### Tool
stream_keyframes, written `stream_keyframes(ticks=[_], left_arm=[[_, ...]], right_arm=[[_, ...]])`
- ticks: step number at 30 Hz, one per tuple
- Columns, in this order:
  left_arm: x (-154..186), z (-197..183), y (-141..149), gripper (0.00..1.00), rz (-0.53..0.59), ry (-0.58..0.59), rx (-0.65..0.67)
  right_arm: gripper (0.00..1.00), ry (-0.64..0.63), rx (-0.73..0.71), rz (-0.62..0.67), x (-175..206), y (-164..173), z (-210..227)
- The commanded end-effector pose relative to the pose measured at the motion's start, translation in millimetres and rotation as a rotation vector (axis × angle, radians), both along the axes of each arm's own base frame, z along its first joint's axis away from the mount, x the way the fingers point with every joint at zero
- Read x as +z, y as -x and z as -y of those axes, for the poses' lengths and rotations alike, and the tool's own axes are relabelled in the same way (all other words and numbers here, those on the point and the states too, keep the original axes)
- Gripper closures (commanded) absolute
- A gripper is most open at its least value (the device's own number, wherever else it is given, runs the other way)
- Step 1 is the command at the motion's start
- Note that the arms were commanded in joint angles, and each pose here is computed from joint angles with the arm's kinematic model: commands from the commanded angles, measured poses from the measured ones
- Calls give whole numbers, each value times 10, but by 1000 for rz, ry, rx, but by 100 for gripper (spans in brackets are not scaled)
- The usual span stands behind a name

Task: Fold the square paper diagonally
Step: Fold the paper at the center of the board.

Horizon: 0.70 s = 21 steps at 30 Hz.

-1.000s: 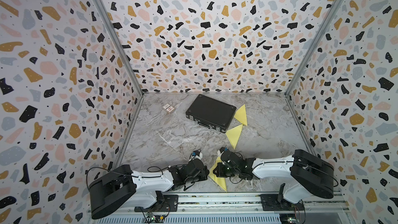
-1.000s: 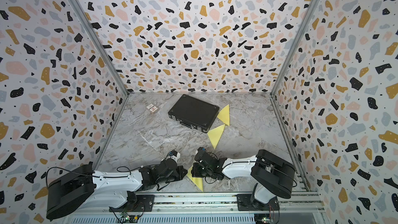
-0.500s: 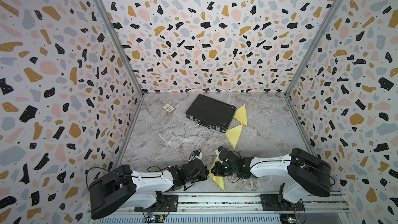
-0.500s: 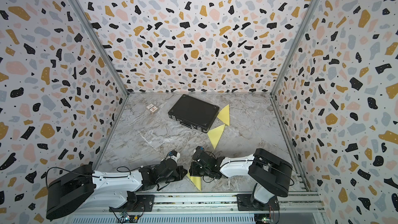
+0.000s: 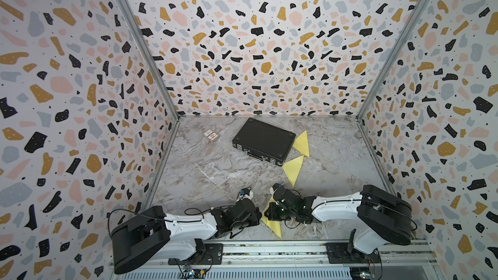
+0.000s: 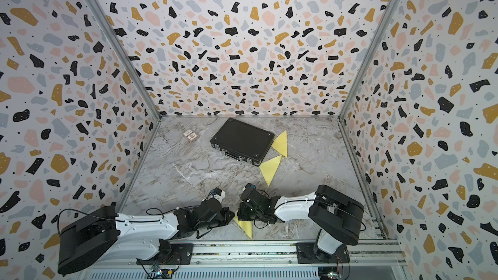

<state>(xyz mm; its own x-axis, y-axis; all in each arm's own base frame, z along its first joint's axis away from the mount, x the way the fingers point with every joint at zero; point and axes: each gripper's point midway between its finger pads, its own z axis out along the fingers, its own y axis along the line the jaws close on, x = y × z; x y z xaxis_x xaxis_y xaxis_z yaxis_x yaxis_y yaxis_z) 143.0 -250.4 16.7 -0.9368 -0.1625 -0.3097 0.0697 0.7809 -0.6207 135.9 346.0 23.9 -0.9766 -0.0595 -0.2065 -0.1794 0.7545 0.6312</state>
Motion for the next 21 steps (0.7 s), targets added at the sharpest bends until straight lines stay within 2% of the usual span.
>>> stream_keyframes(ticks=[1,6,9,11,17,21], left_arm=[[-334,-317,166,100,-67,-154,-2],[-330,-314,168,100,-67,-153,-3],[-331,-330,161,100,-64,-159,3],[-326,-345,153,100,-62,-161,14],[-269,-384,125,100,-48,-141,51],[-171,-358,115,100,-39,-105,57]], right_arm=[[100,21,-18,10,-18,-29,9],[100,37,-16,6,-55,-20,41],[78,46,-16,1,-92,2,84],[70,50,-17,-1,-108,22,115],[59,69,-23,-8,-168,54,197],[58,72,-29,-15,-200,59,218]])
